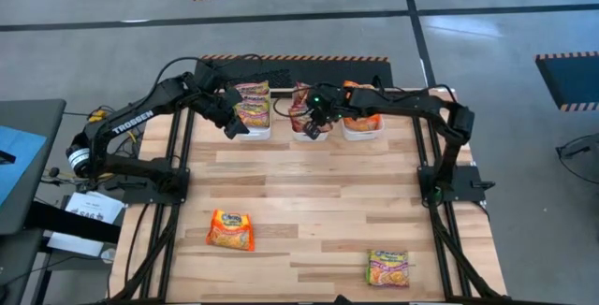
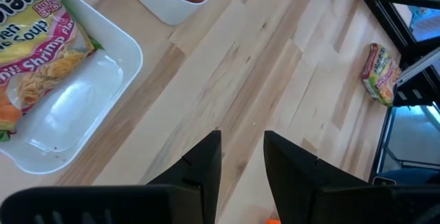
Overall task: Sort Maruchan noodles
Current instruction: Put the red noodle pack into the center white bin
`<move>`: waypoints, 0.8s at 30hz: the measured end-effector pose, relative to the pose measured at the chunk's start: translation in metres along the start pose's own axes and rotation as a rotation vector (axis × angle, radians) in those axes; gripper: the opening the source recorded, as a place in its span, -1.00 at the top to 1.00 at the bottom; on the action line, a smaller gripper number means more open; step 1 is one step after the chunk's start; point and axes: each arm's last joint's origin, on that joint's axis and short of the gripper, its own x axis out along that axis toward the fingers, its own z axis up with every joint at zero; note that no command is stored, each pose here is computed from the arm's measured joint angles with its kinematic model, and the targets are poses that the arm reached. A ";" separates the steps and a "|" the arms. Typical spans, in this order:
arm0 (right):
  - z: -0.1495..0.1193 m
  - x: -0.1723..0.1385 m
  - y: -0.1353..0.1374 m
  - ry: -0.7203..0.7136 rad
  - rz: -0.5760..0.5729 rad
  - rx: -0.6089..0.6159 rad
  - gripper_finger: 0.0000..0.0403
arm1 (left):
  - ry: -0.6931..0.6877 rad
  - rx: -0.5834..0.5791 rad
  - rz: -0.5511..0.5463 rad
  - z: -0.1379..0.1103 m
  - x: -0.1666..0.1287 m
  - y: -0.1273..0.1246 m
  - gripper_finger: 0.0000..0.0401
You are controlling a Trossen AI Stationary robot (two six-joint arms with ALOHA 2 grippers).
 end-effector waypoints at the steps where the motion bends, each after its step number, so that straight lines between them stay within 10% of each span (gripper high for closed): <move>1: 0.000 0.000 -0.002 0.002 0.004 0.008 0.95 | 0.000 0.003 0.000 0.000 0.000 0.000 0.52; 15: -0.005 -0.001 -0.006 0.075 0.078 0.018 0.44 | 0.001 -0.004 -0.004 0.000 0.000 0.000 0.52; 24: 0.000 -0.054 -0.015 0.047 0.095 0.078 0.10 | 0.001 -0.004 -0.003 0.000 0.000 0.000 0.52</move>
